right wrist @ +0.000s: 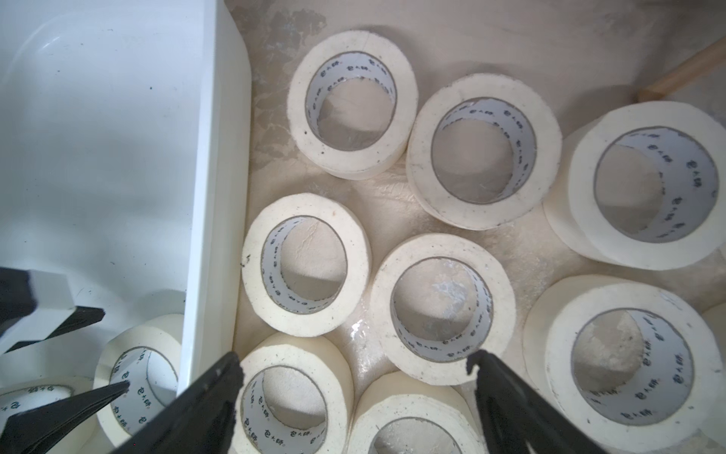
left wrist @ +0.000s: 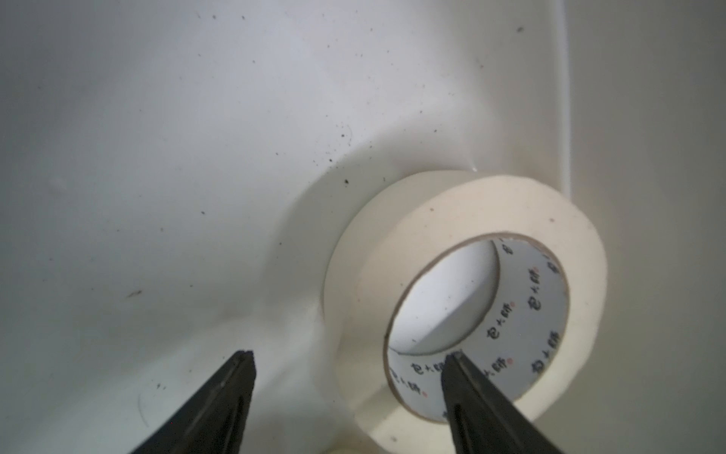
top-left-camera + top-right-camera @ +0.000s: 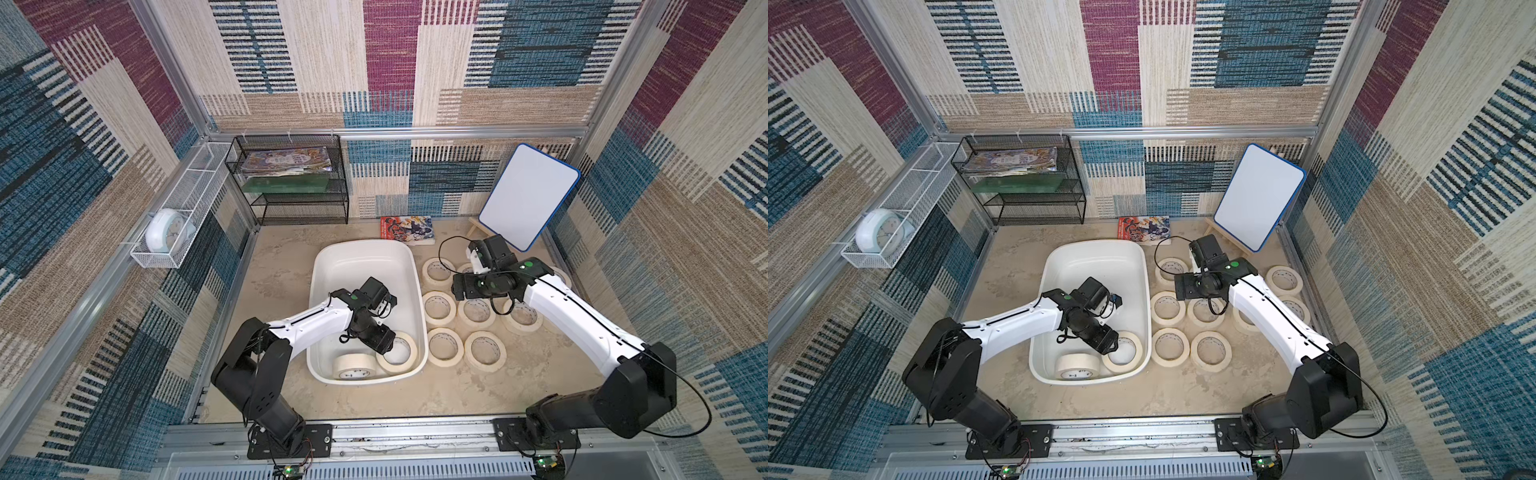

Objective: Take out the art tape in the storage box
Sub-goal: Pick up the art tape from the storage box.

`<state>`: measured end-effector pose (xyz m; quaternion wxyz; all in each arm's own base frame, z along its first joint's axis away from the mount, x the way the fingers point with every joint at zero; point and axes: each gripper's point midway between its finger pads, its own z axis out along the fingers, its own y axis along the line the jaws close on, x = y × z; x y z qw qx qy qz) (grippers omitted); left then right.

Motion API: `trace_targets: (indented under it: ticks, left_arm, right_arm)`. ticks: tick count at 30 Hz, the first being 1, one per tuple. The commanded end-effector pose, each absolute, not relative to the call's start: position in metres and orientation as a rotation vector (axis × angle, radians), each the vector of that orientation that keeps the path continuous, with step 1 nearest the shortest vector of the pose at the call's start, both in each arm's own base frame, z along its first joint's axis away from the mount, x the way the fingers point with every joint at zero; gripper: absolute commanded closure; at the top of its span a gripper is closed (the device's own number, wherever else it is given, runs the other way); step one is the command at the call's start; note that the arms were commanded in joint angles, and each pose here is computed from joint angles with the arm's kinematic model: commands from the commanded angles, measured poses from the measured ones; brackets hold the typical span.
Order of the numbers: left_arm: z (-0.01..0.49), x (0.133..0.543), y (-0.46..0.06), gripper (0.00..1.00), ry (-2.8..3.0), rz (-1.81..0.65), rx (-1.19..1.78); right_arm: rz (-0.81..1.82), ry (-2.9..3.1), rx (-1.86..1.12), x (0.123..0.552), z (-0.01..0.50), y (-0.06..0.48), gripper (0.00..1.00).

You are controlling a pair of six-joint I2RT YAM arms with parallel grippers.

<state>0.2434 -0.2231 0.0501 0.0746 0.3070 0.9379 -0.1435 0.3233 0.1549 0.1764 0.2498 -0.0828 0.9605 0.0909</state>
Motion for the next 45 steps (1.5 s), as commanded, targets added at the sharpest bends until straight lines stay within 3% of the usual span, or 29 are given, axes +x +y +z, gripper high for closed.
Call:
trace_targets:
  ticks: [1,6,11,13,20,26,39,41,43,45]
  left_arm:
    - [0.047,0.251,-0.225,0.24,2.804,-0.393,0.938]
    - [0.046,0.263,-0.231,0.44,2.8,-0.385,0.903]
    - [0.061,0.273,-0.231,0.83,2.769,-0.34,0.895]
    - [0.071,0.28,-0.229,0.93,2.746,-0.301,0.902]
    - [0.121,0.309,-0.225,0.98,2.639,-0.199,0.857]
    - [0.15,0.326,-0.23,1.0,2.576,-0.205,0.785]
    - [0.177,0.321,-0.247,1.0,2.496,-0.392,0.721]
    - [0.178,0.319,-0.247,1.0,2.485,-0.408,0.71]
    - [0.175,0.318,-0.245,1.0,2.49,-0.398,0.702]
    - [0.174,0.319,-0.243,0.99,2.489,-0.391,0.694]
  right_arm:
    - [0.311,2.588,-0.247,0.326,0.178,0.165,0.01]
    - [0.344,2.597,-0.256,0.324,0.175,0.171,0.0]
    - [0.381,2.571,-0.285,0.322,0.18,0.184,0.0]
    - [0.44,2.551,-0.297,0.321,0.183,0.195,0.0]
    - [0.569,2.538,-0.406,0.31,0.185,0.246,0.06]
    - [0.683,2.546,-0.453,0.293,0.176,0.277,0.21]
    - [0.74,2.541,-0.51,0.307,0.16,0.312,0.4]
    - [0.73,2.537,-0.502,0.309,0.161,0.312,0.54]
    - [0.711,2.525,-0.487,0.312,0.165,0.309,0.81]
    - [0.688,2.523,-0.481,0.313,0.166,0.306,0.99]
